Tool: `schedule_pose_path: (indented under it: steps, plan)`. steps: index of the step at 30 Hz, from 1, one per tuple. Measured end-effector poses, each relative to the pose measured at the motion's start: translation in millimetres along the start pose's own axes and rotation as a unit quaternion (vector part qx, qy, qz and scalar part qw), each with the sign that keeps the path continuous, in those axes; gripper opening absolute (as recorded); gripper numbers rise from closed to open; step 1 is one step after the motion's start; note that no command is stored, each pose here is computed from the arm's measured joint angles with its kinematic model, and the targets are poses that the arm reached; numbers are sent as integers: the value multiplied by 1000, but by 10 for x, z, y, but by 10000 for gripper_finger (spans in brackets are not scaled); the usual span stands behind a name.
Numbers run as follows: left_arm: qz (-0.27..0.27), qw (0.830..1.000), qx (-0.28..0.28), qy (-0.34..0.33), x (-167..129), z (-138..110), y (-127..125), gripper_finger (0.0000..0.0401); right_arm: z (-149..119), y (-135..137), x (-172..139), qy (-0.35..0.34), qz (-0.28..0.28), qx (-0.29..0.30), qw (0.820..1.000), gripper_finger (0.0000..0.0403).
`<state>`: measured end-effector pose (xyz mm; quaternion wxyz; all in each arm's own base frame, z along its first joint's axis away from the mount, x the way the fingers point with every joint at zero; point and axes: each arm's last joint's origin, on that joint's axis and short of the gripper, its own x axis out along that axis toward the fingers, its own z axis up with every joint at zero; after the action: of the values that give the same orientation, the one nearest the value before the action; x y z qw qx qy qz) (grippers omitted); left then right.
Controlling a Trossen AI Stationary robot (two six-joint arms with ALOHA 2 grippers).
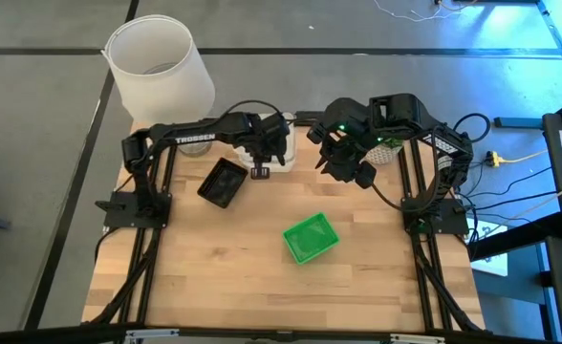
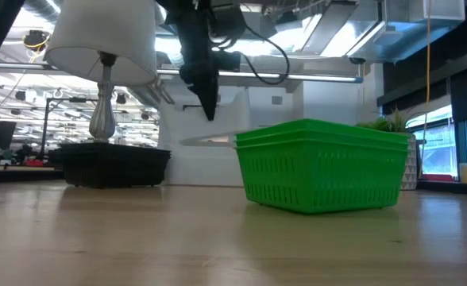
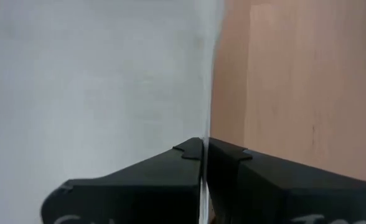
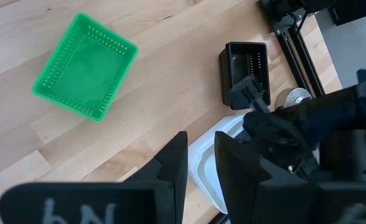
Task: Stack baskets by color
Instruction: Stack the right white bin on the left white bins
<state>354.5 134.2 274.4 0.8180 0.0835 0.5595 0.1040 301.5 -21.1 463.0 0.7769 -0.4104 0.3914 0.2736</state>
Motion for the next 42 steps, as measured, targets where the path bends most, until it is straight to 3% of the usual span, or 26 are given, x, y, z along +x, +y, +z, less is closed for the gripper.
schedule_pose_path:
  steps: [13, 23, 32, 38, 42]
  plan:
    - [-3, 1000, 20, 24, 90, -7, -50, 3, 0, 0, 0, 0, 0, 0, 1000, 81]
    - [1, 999, 33, 29, 85, -9, -66, 73, 0, 0, 0, 0, 0, 0, 1000, 81]
    - [113, 991, 62, 45, -193, 108, -134, 86, 0, 0, 0, 0, 0, 0, 1000, 81]
    - [124, 989, 66, -37, -623, 357, -79, 86, 0, 0, 0, 0, 0, 0, 1000, 81]
    - [136, 982, 66, -111, -637, 481, 16, 86, 0, 0, 0, 0, 0, 3, 1000, 81]
